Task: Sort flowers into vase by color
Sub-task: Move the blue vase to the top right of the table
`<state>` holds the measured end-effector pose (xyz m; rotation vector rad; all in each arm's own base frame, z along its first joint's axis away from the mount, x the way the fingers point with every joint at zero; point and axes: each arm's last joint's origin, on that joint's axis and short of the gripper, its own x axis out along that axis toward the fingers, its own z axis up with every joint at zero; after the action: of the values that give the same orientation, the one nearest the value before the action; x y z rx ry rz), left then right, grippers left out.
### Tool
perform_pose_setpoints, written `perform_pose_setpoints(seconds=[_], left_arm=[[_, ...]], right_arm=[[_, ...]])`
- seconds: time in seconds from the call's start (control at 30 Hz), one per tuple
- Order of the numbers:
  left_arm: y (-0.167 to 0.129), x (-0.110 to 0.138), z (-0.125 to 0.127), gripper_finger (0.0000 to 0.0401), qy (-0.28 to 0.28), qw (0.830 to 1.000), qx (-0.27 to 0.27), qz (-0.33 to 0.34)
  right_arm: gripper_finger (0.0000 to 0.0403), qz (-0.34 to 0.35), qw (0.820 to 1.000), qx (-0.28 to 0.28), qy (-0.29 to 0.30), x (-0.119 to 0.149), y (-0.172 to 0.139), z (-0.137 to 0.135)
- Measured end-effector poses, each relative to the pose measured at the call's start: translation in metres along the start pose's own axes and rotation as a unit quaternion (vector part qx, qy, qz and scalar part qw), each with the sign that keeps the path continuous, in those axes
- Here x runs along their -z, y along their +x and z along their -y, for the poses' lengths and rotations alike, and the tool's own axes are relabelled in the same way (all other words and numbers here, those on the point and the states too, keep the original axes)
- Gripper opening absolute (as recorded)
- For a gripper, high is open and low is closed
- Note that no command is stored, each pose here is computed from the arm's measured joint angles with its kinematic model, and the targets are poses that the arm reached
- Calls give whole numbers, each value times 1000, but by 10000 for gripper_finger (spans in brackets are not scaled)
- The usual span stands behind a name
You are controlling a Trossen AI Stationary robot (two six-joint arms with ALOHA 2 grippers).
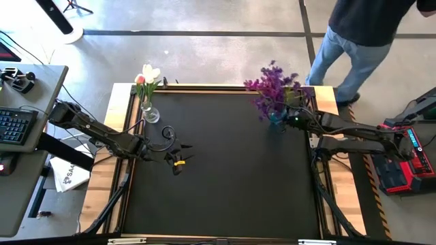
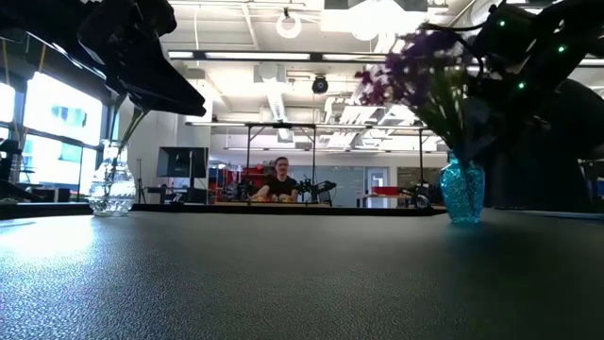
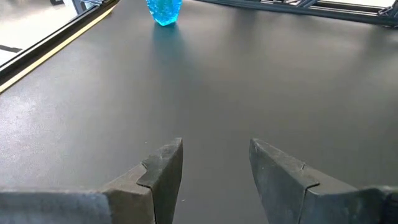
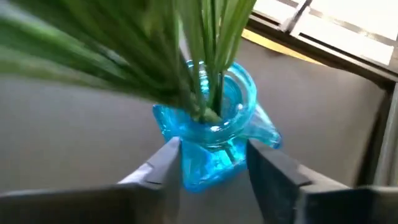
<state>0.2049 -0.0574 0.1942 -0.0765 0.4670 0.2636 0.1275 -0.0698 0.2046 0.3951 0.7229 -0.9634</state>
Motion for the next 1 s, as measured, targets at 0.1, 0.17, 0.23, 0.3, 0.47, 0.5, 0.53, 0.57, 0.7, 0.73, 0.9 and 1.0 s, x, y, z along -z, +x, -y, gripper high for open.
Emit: perform_pose_setpoints(seconds=[0.1, 0.17, 0.23, 0.3, 0.47, 0.5, 0.53, 0.57, 0.7, 0.73, 0.9, 1.0], left_arm=[[0, 0, 0, 172, 0, 1000, 0, 0], [0, 0, 0, 172, 0, 1000, 0, 0], [0, 0, 0, 172, 0, 1000, 0, 0], [0, 0, 0, 172, 0, 1000, 0, 0], [0, 0, 0, 172, -1, 1000, 0, 0], [0, 0, 0, 172, -1, 1000, 0, 0], [0, 0, 0, 172, -1, 1000, 0, 1], [0, 0, 0, 172, -2, 1000, 1, 2], [0, -1, 0, 172, -2, 1000, 1, 3], [0, -1, 0, 172, -2, 1000, 1, 3], [0, -1, 0, 172, 2, 1000, 1, 3], [0, -1, 0, 172, 2, 1000, 1, 3]], right_arm=[[200, -4, 1000, 2, -3, -1, -8, 3], [231, -4, 1000, 1, -12, -2, -11, 4], [257, 1, 1000, -8, -24, -4, -13, 4], [274, 9, 999, -12, -29, -5, -13, 3], [286, 28, 999, -7, -43, -9, -13, 2], [286, 32, 999, -3, -43, -9, -13, 2], [286, 35, 999, 1, -42, -10, -13, 3], [286, 37, 998, 4, -41, -10, -13, 3], [286, 43, 998, 7, -41, -10, -7, 2], [286, 46, 998, 7, -45, -9, -4, 1], [286, 67, 996, 11, -56, -10, 7, -3], [286, 72, 996, 10, -54, -11, 10, -4]])
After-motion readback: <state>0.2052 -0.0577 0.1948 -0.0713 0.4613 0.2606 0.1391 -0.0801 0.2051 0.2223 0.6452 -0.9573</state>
